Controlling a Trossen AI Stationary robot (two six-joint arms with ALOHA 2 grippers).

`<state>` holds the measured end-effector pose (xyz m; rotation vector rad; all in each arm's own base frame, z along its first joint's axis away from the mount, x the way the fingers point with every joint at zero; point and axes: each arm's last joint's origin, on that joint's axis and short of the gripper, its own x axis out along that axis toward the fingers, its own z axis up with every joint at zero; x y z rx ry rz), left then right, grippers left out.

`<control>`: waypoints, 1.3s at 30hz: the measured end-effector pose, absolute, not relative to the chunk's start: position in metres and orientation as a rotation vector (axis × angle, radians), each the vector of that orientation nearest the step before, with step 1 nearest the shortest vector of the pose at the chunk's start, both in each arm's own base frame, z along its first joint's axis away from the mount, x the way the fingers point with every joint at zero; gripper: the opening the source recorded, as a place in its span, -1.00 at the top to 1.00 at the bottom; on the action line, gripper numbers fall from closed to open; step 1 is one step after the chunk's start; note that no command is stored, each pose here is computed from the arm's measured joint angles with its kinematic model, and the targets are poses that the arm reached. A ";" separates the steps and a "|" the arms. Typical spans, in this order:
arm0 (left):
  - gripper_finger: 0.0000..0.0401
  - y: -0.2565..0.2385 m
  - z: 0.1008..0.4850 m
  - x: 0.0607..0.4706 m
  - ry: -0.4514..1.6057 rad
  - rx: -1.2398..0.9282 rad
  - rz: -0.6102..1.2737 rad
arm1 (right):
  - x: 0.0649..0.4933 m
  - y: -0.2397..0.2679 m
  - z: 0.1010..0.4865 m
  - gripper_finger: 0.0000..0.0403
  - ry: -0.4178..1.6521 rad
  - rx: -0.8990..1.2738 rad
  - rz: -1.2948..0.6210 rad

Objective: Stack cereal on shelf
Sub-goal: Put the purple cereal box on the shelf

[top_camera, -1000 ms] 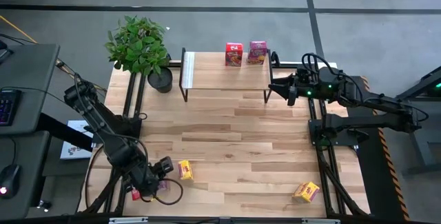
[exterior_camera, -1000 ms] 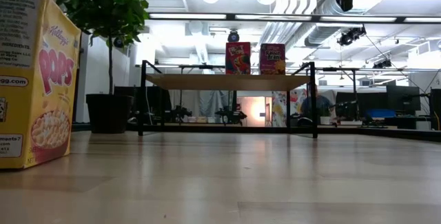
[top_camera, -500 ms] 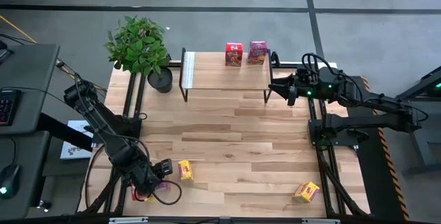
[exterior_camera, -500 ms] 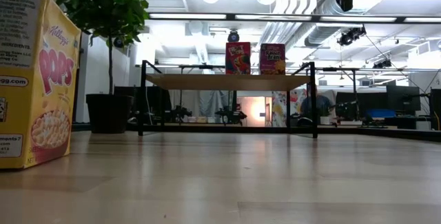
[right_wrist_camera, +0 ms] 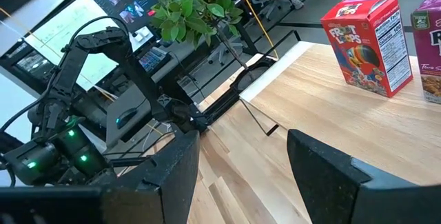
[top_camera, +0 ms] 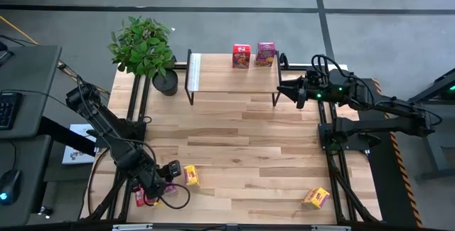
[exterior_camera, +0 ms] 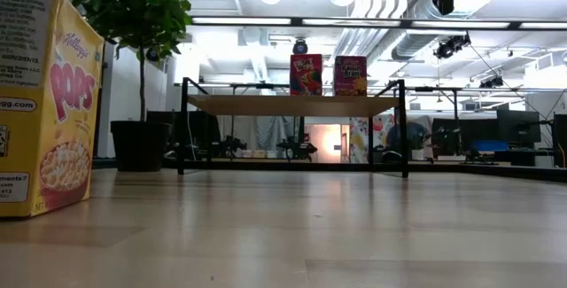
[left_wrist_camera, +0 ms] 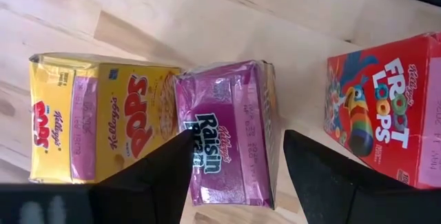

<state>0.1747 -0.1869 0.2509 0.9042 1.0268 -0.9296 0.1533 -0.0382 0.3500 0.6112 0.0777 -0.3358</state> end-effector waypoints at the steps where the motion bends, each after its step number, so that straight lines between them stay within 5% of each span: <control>1: -0.07 -0.187 0.251 0.175 1.027 0.904 -0.929 | 0.153 -0.038 0.350 -0.06 0.078 0.611 -0.336; 39: -0.07 -0.188 0.271 0.176 1.002 0.717 -0.837 | 0.153 -0.038 0.350 -0.06 0.079 0.605 -0.342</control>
